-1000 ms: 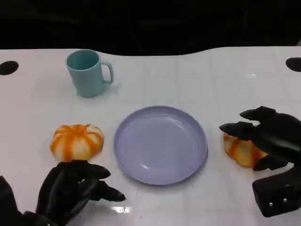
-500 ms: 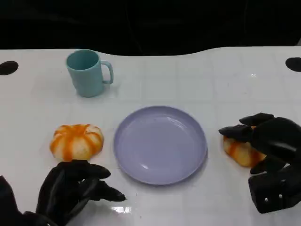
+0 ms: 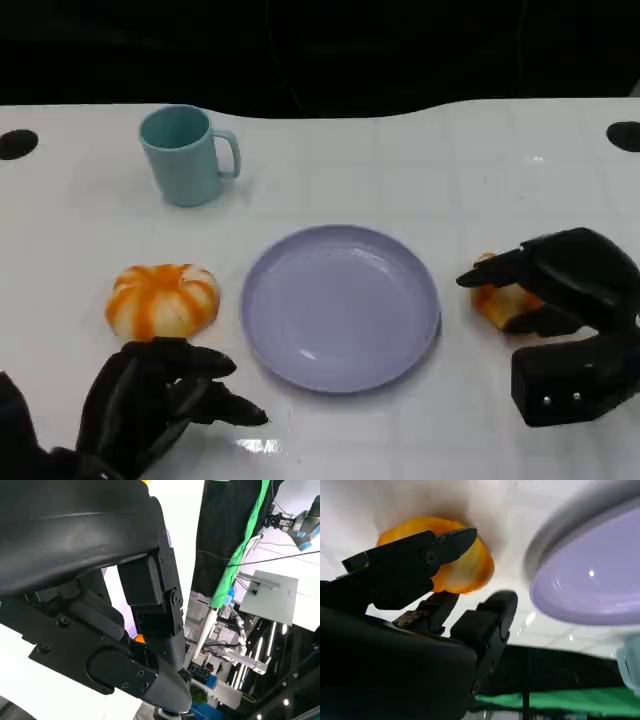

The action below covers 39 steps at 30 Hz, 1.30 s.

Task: Grasp the bread from the table and place it into the plate.

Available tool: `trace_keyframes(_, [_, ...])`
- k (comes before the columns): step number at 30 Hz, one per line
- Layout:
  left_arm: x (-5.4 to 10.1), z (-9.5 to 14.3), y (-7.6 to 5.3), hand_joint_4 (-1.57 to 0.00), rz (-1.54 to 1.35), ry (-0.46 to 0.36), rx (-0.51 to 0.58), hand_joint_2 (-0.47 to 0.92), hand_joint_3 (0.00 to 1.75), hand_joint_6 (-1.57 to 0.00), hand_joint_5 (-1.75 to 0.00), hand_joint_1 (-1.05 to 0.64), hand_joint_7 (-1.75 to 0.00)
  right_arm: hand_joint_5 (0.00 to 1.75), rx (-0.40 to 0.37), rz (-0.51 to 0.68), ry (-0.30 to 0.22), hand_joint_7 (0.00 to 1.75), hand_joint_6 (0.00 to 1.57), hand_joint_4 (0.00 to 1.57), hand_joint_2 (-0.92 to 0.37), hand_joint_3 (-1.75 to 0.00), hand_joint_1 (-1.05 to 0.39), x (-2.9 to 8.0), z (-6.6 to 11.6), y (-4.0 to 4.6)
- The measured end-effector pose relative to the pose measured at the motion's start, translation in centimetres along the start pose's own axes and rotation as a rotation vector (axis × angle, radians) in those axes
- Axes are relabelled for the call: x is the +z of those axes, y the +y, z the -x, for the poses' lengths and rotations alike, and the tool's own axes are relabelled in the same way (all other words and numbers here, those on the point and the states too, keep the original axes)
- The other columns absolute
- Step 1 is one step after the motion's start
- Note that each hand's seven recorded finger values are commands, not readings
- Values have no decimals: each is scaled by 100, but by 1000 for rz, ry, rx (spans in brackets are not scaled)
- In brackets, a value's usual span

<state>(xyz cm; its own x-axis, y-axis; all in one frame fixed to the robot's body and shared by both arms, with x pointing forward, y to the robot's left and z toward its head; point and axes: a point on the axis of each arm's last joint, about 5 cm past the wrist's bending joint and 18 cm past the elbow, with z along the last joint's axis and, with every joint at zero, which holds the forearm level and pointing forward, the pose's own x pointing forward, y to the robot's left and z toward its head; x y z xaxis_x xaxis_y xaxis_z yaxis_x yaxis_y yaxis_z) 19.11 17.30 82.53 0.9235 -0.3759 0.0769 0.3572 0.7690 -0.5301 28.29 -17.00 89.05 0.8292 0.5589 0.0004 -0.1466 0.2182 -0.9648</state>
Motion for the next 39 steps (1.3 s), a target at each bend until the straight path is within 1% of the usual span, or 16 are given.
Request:
trace_keyframes(1, [-1,2,-1,-157,0,0,3,78,0,-156,-23,-99,0,124,-26,-4,-4,12,129,100,-80,0,4,-3,-3,3])
trace_keyframes(4, [-8,13,-1,-157,1,3,5,78,0,-156,-23,-99,0,141,-94,-13,-17,13,136,99,-82,-2,7,-20,-7,11])
trace_keyframes(6, [-8,15,-3,-157,2,4,5,78,0,-156,-23,-99,0,153,-108,-14,-23,17,140,100,-85,-6,7,-30,-7,15])
trace_keyframes(7, [-7,14,-5,-157,2,4,5,78,0,-156,-23,-99,0,160,-113,-16,-26,22,142,99,-84,-12,7,-33,-6,20])
trace_keyframes(8, [-7,14,-7,-157,2,5,7,78,0,-156,-23,-99,0,166,-117,-16,-30,37,138,98,-69,-43,7,-35,-3,26])
trace_keyframes(9, [-8,15,-9,-157,3,6,11,78,0,-156,-24,-99,0,170,-118,-18,-35,61,128,98,-52,-77,6,-36,0,32])
trace_keyframes(10, [-9,18,-10,-157,3,6,11,78,0,-156,-23,-99,0,173,-122,-21,-39,94,114,98,-39,-103,5,-37,4,40])
trace_keyframes(11, [-9,23,-11,-157,2,6,11,78,0,-156,-23,-99,0,174,-125,-25,-46,112,107,99,-34,-112,5,-36,9,46])
trace_keyframes(13, [-11,28,-14,-157,2,6,10,79,0,-156,-23,-98,0,174,-143,-32,-60,130,100,98,-28,-121,5,-31,14,54])
trace_keyframes(15, [-15,36,-15,-157,2,8,11,79,0,-156,-23,-98,0,175,-170,-37,-66,139,94,98,-27,-125,4,-33,17,57])
trace_keyframes(17, [-16,37,-15,-157,2,8,11,78,0,-156,-23,-98,0,175,-188,-37,-64,144,93,98,-24,-126,5,-38,15,54])
trace_keyframes(23, [-16,35,-16,-157,3,8,11,79,0,-156,-23,-99,0,175,-262,-48,-66,137,97,102,-16,-137,8,-48,19,60])
trace_keyframes(29, [-18,30,-26,-157,-1,9,14,79,0,-156,-24,-99,0,175,-303,-76,-85,139,97,103,-18,-141,11,-16,1,63])
trace_keyframes(32, [-19,28,-28,-157,-2,9,16,79,0,-156,-23,-98,0,175,-333,-110,-98,148,94,105,-19,-143,10,3,-19,26])
trace_keyframes(35, [-19,28,-28,-157,-1,9,16,79,0,-156,-23,-98,0,175,-369,-141,-122,150,92,105,-17,-142,8,35,-51,-35])
trace_keyframes(39, [-19,28,-29,-157,-1,9,16,79,0,-156,-23,-98,0,175,-377,-167,-170,152,91,104,-13,-147,11,121,-112,-102])
